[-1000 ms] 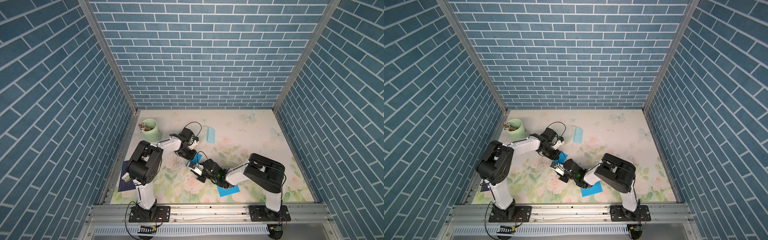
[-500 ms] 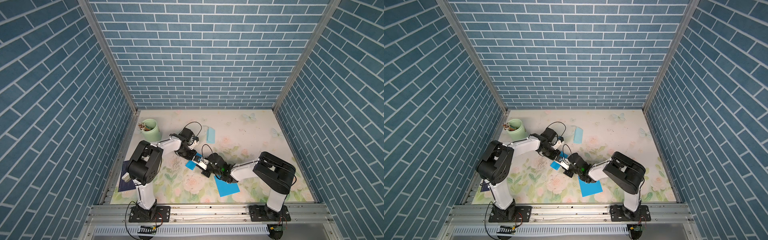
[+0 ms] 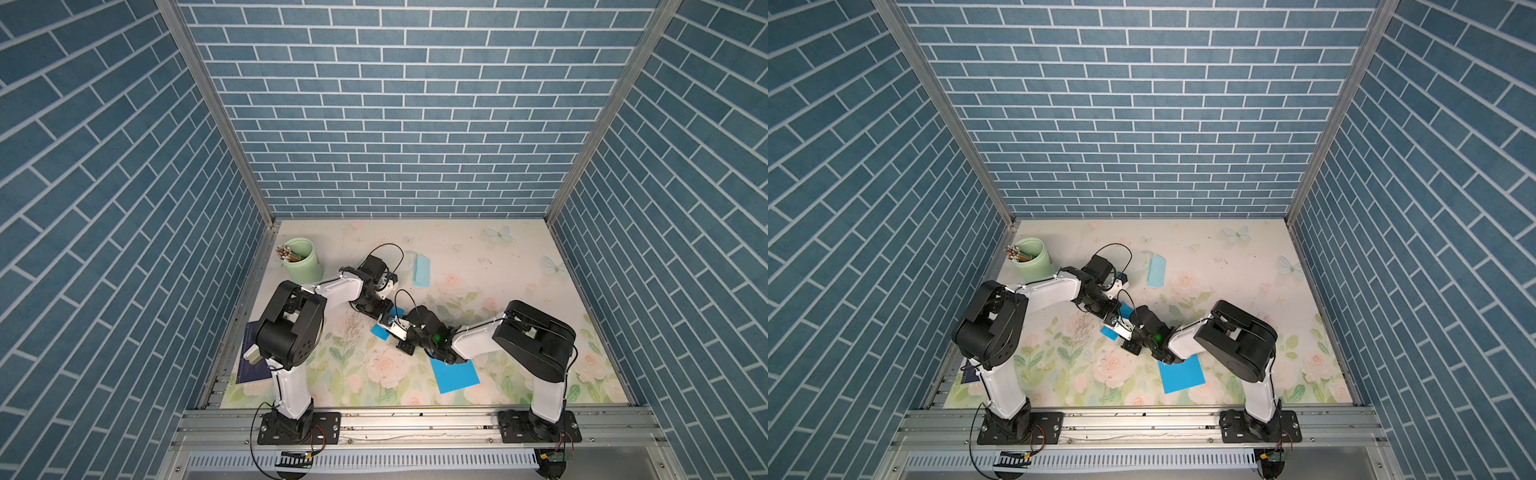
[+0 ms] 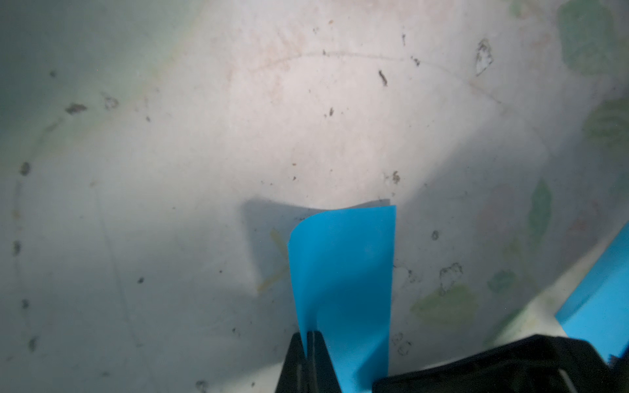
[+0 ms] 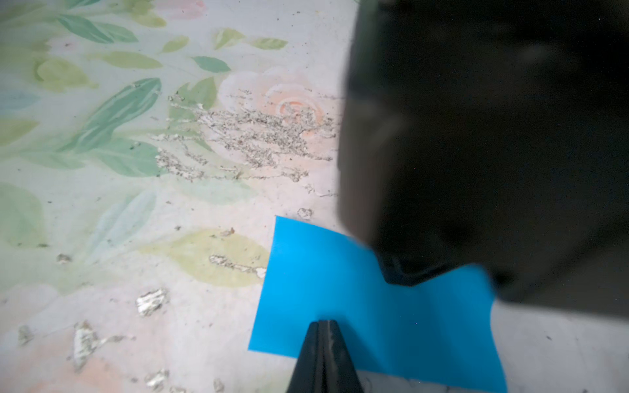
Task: Fold the square paper along the opposite sides
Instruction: Smooth out the paper at the center of the board.
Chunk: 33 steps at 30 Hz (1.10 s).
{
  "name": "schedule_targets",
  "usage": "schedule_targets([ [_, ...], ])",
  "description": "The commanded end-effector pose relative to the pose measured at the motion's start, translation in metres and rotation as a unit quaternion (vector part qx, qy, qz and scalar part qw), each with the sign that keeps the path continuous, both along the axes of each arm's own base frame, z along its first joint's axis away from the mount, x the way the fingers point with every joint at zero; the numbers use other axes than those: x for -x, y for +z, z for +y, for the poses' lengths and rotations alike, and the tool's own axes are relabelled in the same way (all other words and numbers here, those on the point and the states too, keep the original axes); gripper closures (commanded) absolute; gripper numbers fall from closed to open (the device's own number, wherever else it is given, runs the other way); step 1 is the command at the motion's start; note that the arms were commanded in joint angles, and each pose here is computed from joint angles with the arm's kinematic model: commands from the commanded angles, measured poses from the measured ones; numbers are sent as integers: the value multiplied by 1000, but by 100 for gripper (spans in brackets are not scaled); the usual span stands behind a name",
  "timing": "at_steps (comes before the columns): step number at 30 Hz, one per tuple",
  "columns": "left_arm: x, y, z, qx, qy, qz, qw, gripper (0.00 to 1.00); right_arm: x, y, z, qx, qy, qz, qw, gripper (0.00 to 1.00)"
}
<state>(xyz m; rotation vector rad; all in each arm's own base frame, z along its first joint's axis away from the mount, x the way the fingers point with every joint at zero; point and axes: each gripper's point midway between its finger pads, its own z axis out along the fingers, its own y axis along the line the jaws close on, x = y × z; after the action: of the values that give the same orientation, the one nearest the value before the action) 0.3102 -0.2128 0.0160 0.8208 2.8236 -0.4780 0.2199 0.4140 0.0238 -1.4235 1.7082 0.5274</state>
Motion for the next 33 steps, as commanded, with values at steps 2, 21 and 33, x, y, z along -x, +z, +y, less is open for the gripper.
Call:
schedule_targets([
  [2,29,-49,40,-95,10,62,993,100,10,-26,-2,48,17,4,999,90],
  [21,28,-51,44,-103,15,62,993,100,32,-52,-10,96,36,29,994,90],
  [33,29,-53,47,-109,17,64,992,100,43,-54,-9,103,48,31,993,91],
])
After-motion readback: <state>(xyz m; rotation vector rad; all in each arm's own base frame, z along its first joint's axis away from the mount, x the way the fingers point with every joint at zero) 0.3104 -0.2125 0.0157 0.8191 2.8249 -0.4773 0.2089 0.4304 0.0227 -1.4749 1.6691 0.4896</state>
